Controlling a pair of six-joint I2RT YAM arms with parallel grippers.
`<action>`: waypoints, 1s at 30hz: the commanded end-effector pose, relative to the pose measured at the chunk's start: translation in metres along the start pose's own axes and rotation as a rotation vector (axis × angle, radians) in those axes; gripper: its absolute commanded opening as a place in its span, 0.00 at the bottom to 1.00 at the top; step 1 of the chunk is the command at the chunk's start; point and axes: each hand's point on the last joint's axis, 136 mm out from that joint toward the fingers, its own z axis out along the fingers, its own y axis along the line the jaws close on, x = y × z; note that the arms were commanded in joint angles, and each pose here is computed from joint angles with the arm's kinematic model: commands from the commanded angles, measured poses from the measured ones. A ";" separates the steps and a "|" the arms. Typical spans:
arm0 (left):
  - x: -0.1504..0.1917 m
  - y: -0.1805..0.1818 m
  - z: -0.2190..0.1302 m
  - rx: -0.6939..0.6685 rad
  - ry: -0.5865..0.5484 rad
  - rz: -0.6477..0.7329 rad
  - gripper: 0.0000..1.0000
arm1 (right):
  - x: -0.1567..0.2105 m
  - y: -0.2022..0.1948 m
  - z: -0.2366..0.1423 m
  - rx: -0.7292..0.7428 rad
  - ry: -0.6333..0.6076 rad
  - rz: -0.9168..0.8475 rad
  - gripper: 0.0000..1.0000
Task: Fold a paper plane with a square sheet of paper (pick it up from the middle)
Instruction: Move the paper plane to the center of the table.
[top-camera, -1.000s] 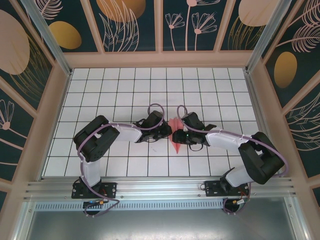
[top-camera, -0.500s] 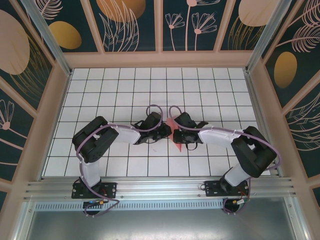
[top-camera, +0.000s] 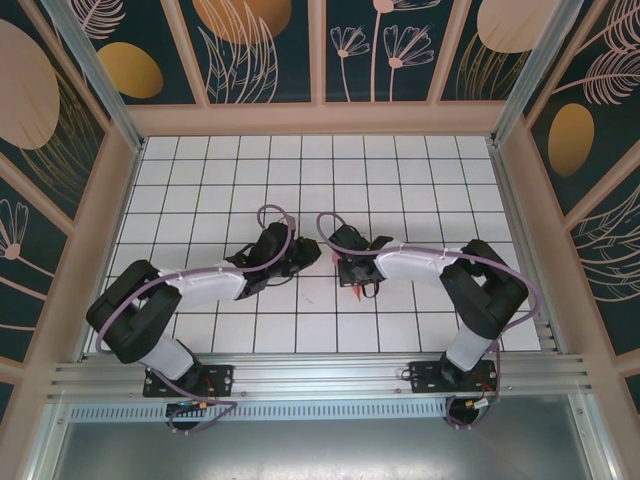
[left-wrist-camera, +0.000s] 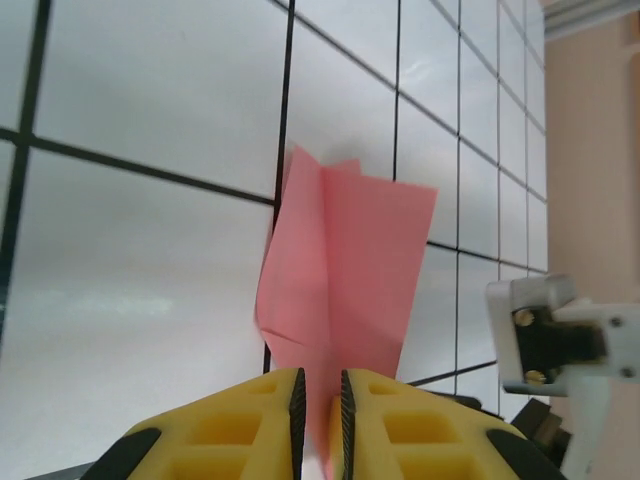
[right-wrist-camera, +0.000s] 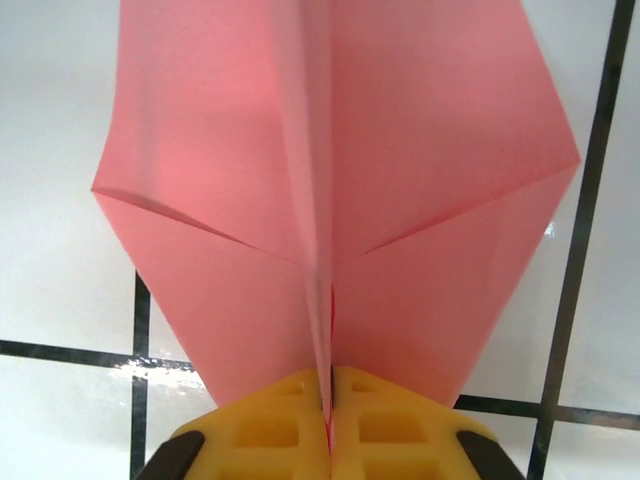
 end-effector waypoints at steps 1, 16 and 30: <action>-0.011 0.017 -0.016 -0.059 -0.061 0.002 0.21 | -0.005 0.000 -0.006 0.043 0.000 -0.011 0.02; -0.048 0.045 -0.091 -0.155 -0.309 0.042 0.25 | -0.045 0.070 -0.007 -0.169 0.027 0.057 0.06; -0.044 0.055 -0.103 -0.158 -0.326 0.033 0.26 | -0.065 0.082 -0.017 -0.116 0.011 0.042 0.32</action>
